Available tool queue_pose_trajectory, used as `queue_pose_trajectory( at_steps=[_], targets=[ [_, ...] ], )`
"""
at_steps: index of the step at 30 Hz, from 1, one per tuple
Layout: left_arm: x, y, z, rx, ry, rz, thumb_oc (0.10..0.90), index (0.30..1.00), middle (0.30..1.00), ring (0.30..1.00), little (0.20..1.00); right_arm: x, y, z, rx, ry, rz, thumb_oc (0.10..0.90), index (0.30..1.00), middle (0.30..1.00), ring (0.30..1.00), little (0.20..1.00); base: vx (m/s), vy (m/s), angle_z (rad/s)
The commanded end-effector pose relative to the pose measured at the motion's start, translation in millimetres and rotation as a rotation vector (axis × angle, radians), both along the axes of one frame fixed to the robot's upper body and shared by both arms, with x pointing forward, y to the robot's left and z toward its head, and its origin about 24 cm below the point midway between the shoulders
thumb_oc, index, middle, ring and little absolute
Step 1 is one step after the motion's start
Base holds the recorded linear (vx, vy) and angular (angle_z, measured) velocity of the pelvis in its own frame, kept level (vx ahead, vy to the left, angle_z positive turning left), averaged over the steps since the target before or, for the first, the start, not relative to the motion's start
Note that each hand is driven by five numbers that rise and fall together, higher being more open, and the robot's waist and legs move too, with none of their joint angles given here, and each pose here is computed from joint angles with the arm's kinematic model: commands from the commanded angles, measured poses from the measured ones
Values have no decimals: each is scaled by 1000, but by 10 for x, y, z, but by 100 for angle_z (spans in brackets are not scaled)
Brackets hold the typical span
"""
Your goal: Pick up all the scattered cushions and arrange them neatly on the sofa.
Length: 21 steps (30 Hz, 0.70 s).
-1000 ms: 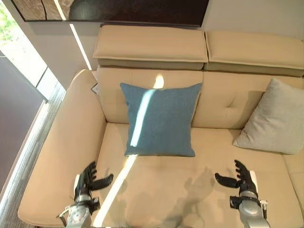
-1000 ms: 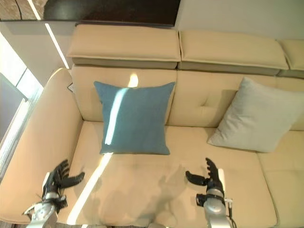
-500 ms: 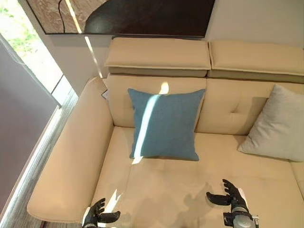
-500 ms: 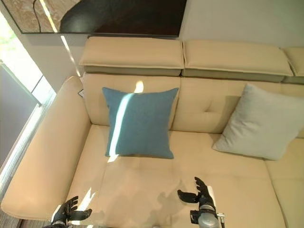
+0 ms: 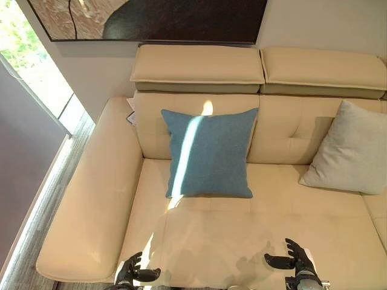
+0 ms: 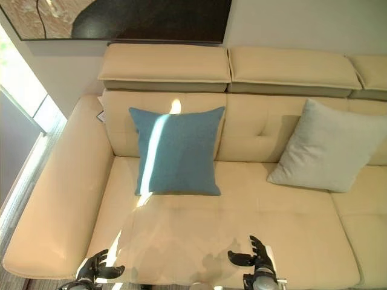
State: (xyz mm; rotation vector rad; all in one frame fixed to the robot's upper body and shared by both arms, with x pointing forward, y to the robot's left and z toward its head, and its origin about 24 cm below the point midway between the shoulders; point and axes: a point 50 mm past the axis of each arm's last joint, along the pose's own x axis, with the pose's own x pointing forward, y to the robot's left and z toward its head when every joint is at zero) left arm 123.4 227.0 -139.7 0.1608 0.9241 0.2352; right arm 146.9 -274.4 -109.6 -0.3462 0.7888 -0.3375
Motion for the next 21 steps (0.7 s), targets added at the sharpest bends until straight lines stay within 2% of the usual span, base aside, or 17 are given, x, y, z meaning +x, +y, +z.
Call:
queue_pose_trajectory(
  at_steps=[1, 5, 11, 21],
  targets=[
    [157, 194, 114, 97, -77, -5, 800, 900, 900, 900, 900, 383, 39, 181, -45, -117, 60, 800, 900, 900, 900, 900, -193, 153, -40],
    [41, 320, 59, 143, 0, 25, 800, 900, 900, 900, 900, 394, 143, 109, -27, -79, 78, 800, 900, 900, 900, 900, -261, 86, -49],
    [-121, 339, -18, 147, 84, 18, 800, 900, 900, 900, 900, 275, 130, 19, -18, -26, 66, 800, 900, 900, 900, 900, -162, 47, -12],
    [-165, 354, -30, 128, 86, 88, 800, 900, 900, 900, 900, 366, 175, 52, -17, -43, 94, 800, 900, 900, 900, 900, -126, -126, -21]
  ],
)
